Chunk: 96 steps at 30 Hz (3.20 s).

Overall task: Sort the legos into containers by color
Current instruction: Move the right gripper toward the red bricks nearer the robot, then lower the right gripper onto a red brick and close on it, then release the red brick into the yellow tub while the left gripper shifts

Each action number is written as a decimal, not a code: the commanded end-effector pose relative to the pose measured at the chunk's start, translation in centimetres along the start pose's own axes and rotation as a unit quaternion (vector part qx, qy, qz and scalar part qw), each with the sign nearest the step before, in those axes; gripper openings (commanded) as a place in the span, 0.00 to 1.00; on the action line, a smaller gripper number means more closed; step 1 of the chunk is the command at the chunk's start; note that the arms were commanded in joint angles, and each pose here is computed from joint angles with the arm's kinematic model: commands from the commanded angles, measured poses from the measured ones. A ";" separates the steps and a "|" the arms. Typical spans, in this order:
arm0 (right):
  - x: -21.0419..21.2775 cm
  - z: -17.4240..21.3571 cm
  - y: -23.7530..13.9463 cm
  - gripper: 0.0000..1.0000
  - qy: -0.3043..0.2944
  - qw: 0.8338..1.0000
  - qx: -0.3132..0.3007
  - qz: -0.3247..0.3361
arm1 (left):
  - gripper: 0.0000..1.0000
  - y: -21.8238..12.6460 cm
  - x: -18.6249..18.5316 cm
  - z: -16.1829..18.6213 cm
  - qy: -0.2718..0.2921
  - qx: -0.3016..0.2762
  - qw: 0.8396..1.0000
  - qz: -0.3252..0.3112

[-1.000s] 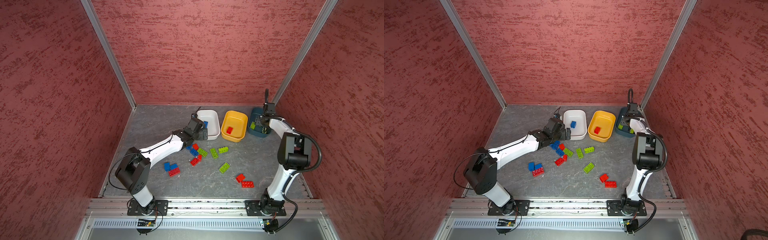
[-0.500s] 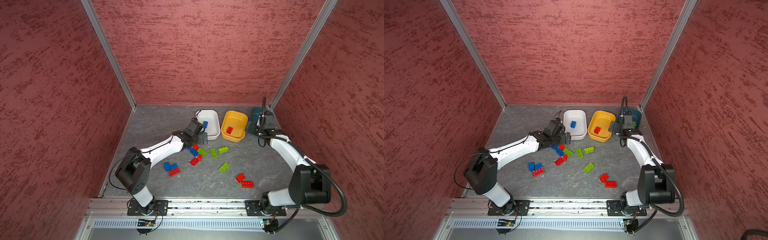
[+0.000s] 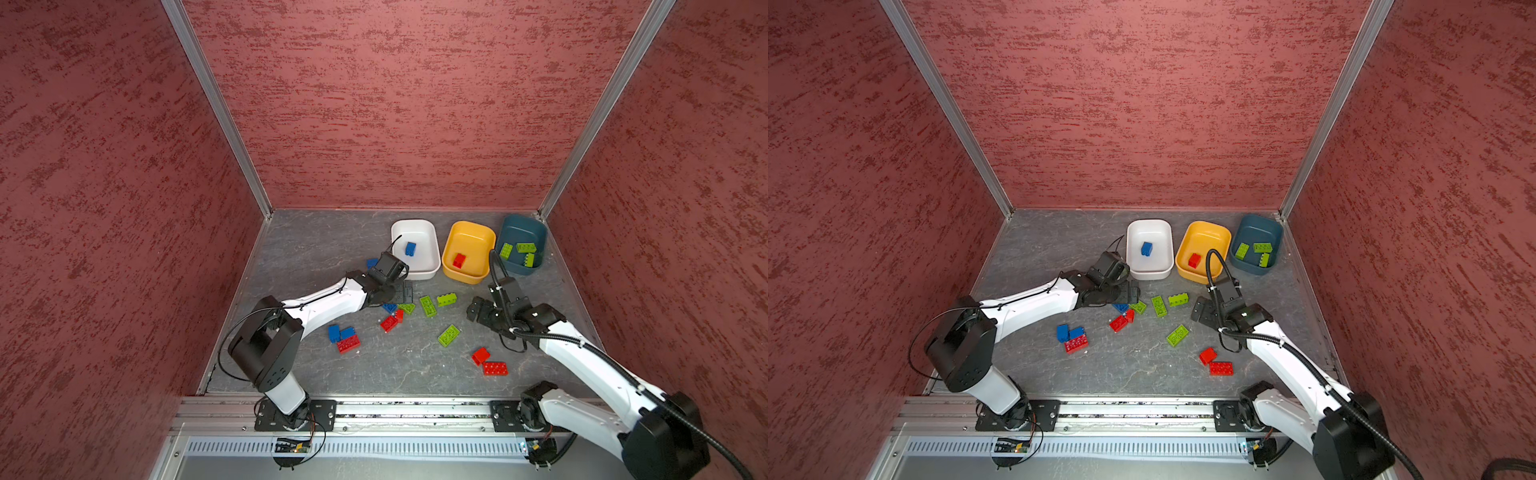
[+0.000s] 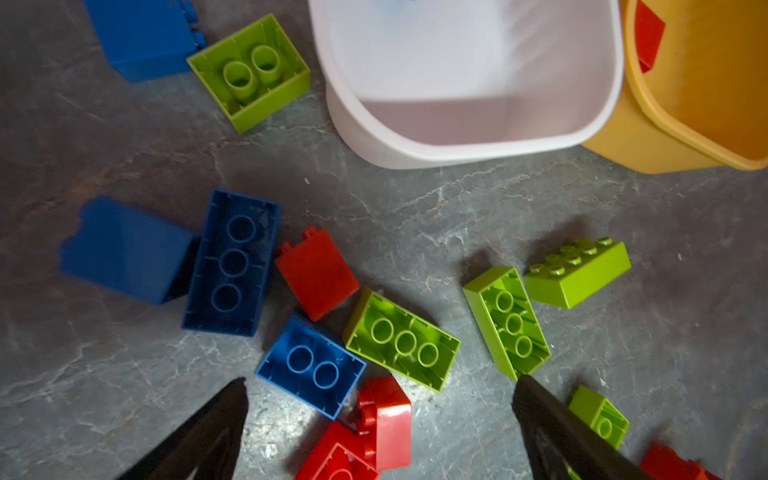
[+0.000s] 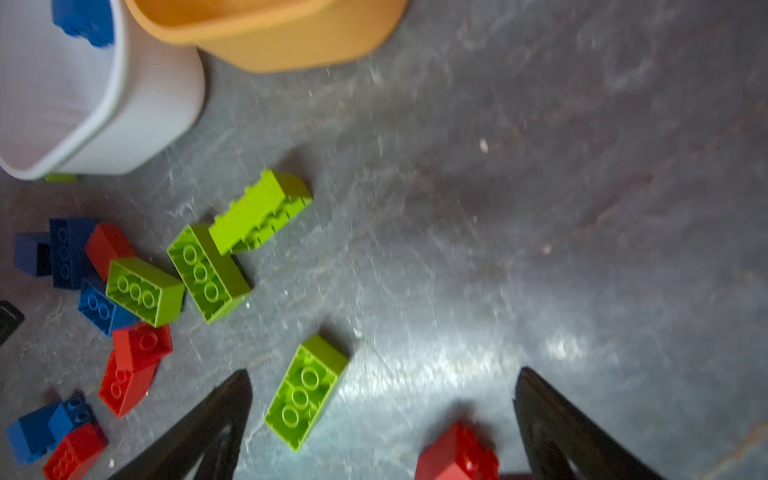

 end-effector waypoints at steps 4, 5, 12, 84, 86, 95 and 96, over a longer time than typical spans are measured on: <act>-1.8 3.1 -1.5 0.98 0.051 0.996 0.013 0.073 | 1.00 -2.3 -2.8 0.3 0.061 -0.042 0.993 0.096; -1.8 3.4 -1.5 0.98 0.048 0.996 0.018 0.073 | 0.99 -2.3 -2.9 0.4 0.066 -0.044 0.992 0.102; -0.5 6.1 0.6 0.92 0.042 0.995 0.068 0.057 | 1.00 -2.4 -3.5 0.4 0.079 -0.055 0.988 0.118; 8.4 -15.7 3.5 0.22 -0.123 0.981 -0.140 -0.056 | 0.99 -3.2 -4.3 -2.1 0.082 -0.118 0.985 0.096; 8.7 -17.6 4.6 0.23 -0.120 0.980 -0.156 -0.039 | 0.99 -2.3 -3.2 -1.7 0.062 -0.092 0.991 0.078; 9.9 -22.6 7.7 0.43 -0.150 0.969 -0.180 0.082 | 1.00 0.3 0.4 1.1 0.033 0.005 0.999 -0.014; 10.1 -22.8 7.5 0.48 -0.154 0.968 -0.180 0.082 | 0.99 0.6 1.0 1.4 0.025 0.021 0.999 -0.028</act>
Point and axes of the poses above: each gripper's point midway between its finger pads, its own y axis out along the fingers, its own x axis along the line the jaws close on, z = x × y, the point moved 6 cm from there along -y, back along the fingers, and after that the axes turned 11 degrees about y, right-handed, at the moved point
